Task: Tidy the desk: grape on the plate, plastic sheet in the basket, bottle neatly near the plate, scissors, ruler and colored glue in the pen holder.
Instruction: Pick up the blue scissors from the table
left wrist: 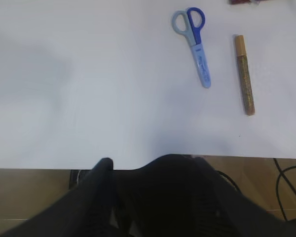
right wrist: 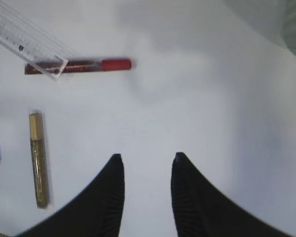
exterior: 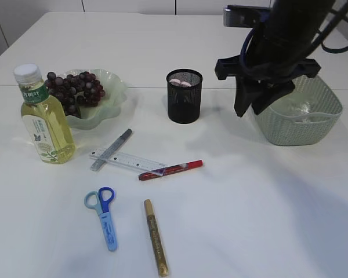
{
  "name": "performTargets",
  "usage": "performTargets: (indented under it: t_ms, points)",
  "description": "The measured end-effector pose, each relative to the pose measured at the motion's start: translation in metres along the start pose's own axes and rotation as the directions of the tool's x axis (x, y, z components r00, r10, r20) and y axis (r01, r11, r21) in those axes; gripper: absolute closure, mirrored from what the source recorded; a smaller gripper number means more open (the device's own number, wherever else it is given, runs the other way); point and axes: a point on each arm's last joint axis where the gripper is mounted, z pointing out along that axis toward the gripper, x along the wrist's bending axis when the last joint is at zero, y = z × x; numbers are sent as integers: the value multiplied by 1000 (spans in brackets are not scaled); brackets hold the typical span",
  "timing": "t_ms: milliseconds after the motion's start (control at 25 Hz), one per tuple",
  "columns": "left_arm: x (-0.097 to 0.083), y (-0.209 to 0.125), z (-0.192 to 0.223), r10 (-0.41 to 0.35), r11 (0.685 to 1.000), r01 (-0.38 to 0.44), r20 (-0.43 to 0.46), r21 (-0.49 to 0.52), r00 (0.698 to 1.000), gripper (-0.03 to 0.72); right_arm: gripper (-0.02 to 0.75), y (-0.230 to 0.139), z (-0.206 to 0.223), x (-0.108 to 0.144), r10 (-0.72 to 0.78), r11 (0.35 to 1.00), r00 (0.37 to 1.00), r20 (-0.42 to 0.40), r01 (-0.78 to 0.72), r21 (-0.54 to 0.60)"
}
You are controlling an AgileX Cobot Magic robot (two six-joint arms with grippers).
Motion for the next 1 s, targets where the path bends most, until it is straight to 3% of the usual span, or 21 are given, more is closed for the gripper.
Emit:
performTargets:
  t_ms: [360,520,640,800,1000]
  points:
    - [-17,3,2,-52,999,53,176,3,983,319,463,-46,-11,-5,6,998,1000,7,-7,55]
    - [-35,11,6,-20,999,29,320,-23,947,319,464,-51,-7,-6,7,997,1000,10,-7,75]
    - [-50,15,17,24,1000,-20,360,-16,933,326,464,-52,-7,-5,9,997,1000,6,-9,77]
    - [-70,19,47,71,996,-87,329,33,942,328,463,-52,-7,-5,9,997,1000,7,-9,77]
    - [-87,21,108,126,971,-148,122,186,984,329,463,-52,-8,-5,8,997,1000,6,-9,75]
